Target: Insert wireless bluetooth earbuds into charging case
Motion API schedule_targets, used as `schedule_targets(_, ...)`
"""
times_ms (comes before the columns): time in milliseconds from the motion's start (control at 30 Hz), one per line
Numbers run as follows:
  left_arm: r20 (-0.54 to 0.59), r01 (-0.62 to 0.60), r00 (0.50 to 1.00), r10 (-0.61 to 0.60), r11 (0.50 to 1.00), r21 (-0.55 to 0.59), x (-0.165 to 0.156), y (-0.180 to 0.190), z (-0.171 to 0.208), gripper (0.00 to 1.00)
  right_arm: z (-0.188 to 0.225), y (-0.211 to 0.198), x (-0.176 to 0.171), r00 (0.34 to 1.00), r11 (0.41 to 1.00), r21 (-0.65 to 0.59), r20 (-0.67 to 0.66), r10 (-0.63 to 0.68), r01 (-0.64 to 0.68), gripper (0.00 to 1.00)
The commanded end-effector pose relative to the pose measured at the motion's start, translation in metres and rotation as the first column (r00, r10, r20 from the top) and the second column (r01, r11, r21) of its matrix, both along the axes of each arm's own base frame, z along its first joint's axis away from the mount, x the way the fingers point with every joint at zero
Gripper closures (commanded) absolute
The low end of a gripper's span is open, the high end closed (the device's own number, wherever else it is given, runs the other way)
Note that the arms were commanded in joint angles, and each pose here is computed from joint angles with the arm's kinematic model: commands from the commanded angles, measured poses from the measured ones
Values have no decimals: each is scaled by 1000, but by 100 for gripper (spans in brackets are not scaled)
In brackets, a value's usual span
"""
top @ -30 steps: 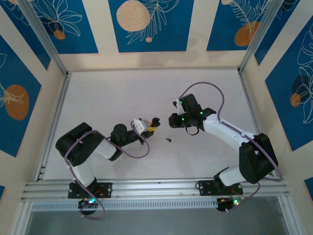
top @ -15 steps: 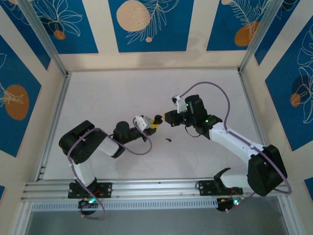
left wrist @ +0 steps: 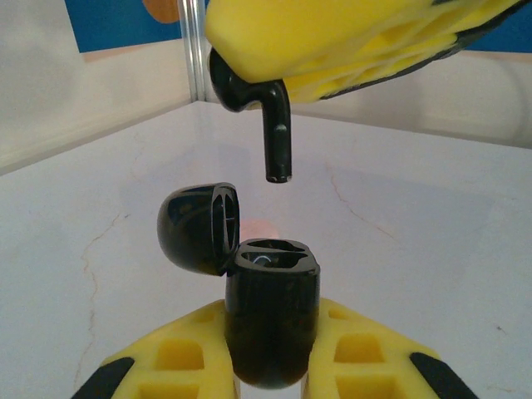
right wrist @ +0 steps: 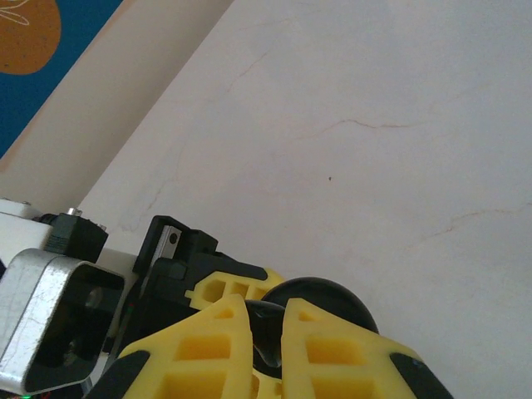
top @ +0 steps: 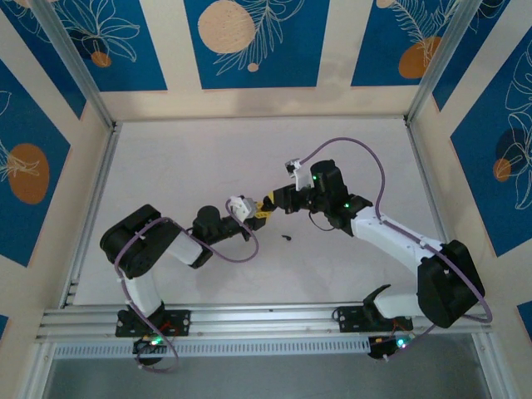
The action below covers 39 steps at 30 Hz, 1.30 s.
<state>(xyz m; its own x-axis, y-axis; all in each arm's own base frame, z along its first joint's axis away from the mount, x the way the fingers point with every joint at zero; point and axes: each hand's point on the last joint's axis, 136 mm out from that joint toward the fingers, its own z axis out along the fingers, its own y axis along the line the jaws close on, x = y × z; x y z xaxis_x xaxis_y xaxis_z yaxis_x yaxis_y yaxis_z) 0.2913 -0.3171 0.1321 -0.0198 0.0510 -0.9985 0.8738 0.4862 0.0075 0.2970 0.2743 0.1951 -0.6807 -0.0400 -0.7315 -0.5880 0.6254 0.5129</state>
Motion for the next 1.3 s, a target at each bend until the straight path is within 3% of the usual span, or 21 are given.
schedule_targets(0, 54, 29, 998, -25, 997, -72, -2, -8, 31, 90, 0, 4, -2, 1000, 1000, 4, 19, 20, -20, 89)
schedule_targets(867, 84, 41, 996, -30, 991, -126, -3, -10, 58, 90, -14, 3, -3, 1000, 1000, -13, -1, 14, -14, 88)
schedule_targets(1000, 88, 41, 996, -30, 991, -125, -3, -10, 59, 90, -6, 0, -2, 1000, 1000, -10, 17, 4, -4, 71)
schedule_targets(1267, 87, 36, 996, -27, 994, -106, -5, -8, 52, 90, 40, -10, -9, 998, 998, 62, 50, 26, -29, 59)
